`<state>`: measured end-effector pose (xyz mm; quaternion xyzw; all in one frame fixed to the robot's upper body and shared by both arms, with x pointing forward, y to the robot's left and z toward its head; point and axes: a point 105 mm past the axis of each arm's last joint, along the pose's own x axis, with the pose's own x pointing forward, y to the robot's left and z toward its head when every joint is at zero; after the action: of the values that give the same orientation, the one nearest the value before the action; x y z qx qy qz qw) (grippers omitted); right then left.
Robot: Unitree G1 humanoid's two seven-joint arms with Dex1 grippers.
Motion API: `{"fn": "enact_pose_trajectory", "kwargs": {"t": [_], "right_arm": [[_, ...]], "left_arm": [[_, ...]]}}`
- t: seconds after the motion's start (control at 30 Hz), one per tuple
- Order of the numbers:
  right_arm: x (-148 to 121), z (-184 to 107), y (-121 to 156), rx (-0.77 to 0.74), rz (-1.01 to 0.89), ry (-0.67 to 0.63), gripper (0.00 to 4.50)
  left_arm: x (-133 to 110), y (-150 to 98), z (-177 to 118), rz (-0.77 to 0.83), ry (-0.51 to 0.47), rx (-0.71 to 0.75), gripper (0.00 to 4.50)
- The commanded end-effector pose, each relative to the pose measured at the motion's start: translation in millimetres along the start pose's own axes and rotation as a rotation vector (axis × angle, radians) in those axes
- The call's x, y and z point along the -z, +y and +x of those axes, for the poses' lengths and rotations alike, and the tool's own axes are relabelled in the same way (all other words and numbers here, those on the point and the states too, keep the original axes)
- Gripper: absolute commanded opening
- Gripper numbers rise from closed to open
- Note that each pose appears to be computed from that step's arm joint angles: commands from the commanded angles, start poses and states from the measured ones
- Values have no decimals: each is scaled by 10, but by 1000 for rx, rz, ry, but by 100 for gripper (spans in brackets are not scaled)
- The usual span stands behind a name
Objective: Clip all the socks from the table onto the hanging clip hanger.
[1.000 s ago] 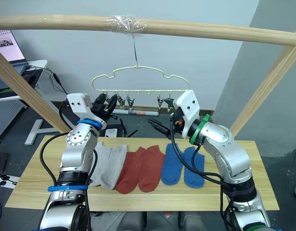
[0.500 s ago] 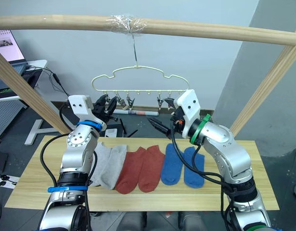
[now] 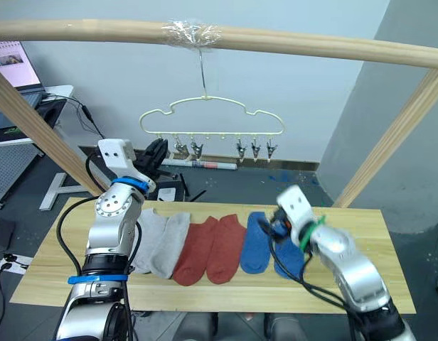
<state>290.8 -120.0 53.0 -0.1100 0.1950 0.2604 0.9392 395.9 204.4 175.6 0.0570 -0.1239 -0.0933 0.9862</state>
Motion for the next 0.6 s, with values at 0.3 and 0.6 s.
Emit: {"fn": "enact_pose_trajectory", "kwargs": {"t": [0.3,0.6], "right_arm": [[296,360,-290,131,128,68,450],[619,459,-133,46,121,206,414]], "left_arm": [[-82,-5,-26,12,-17,30,0],[-62,39,-75,20,-7,20,0]]}}
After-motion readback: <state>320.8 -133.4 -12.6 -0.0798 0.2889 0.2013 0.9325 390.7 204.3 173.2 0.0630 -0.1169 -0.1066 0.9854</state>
